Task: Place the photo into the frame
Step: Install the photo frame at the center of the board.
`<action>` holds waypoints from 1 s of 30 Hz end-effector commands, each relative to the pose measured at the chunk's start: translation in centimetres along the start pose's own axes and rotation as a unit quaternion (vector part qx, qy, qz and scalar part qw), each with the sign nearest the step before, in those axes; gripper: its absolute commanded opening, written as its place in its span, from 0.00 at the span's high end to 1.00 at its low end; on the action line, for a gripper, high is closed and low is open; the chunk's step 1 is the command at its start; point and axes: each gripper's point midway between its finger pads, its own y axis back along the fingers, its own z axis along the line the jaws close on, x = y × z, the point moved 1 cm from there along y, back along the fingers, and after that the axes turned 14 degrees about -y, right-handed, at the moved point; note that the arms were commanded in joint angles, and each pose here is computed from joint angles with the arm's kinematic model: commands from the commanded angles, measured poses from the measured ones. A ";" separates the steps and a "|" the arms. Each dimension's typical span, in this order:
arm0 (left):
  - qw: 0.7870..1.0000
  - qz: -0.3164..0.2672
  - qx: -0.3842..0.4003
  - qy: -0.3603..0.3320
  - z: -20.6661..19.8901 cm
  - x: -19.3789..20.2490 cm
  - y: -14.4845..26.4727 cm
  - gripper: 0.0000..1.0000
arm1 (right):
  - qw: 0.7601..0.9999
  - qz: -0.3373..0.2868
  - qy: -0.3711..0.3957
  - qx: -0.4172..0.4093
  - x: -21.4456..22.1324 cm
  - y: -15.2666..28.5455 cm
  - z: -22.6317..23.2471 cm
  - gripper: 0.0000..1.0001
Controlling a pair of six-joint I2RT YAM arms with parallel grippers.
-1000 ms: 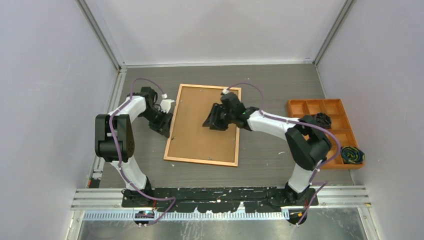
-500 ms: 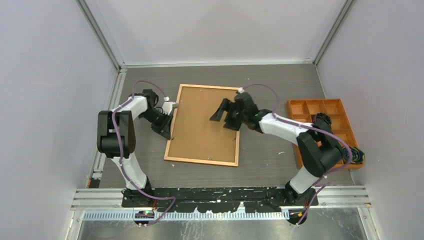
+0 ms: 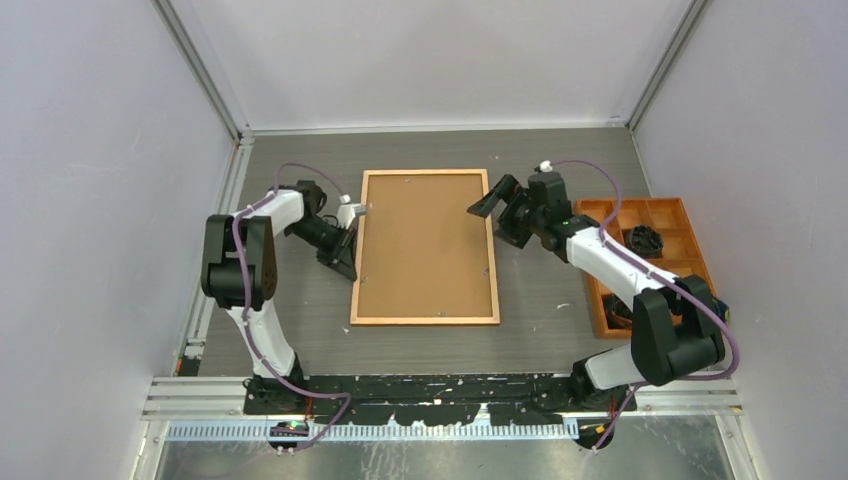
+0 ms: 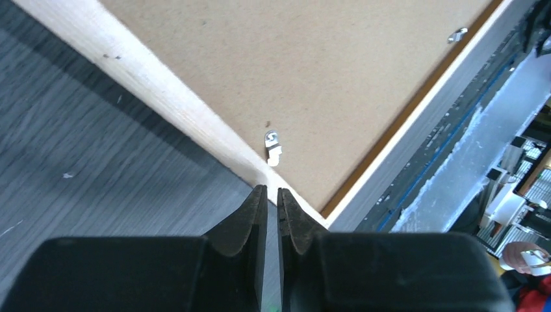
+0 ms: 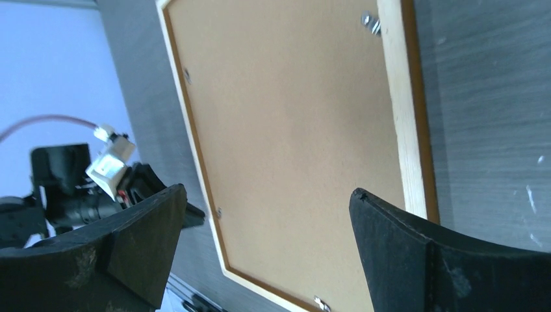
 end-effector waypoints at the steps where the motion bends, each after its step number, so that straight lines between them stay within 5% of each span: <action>1: 0.999 -0.039 0.021 -0.019 -2.2 -2.6 2.7 0.86 | 0.997 0.014 -0.022 -0.076 -1.1 0.5 3.4 0.00; 8: 0.996 -0.080 -0.031 -0.019 -0.8 -3.5 7.5 0.68 | 0.999 0.014 0.035 -0.033 3.4 -1.6 5.2 0.00; 15: 0.996 -0.063 -0.025 0.053 2.0 -3.0 3.9 0.57 | 0.991 0.071 0.108 -0.045 13.6 -5.4 8.4 0.29; 19: 0.996 -0.064 -0.021 0.064 2.3 -3.4 2.8 0.53 | 0.987 0.114 0.100 -0.057 18.3 -8.1 8.1 0.34; 30: 0.997 -0.032 -0.022 0.068 2.5 -2.4 0.3 0.68 | 0.976 0.185 0.086 -0.080 25.6 -10.3 7.7 0.38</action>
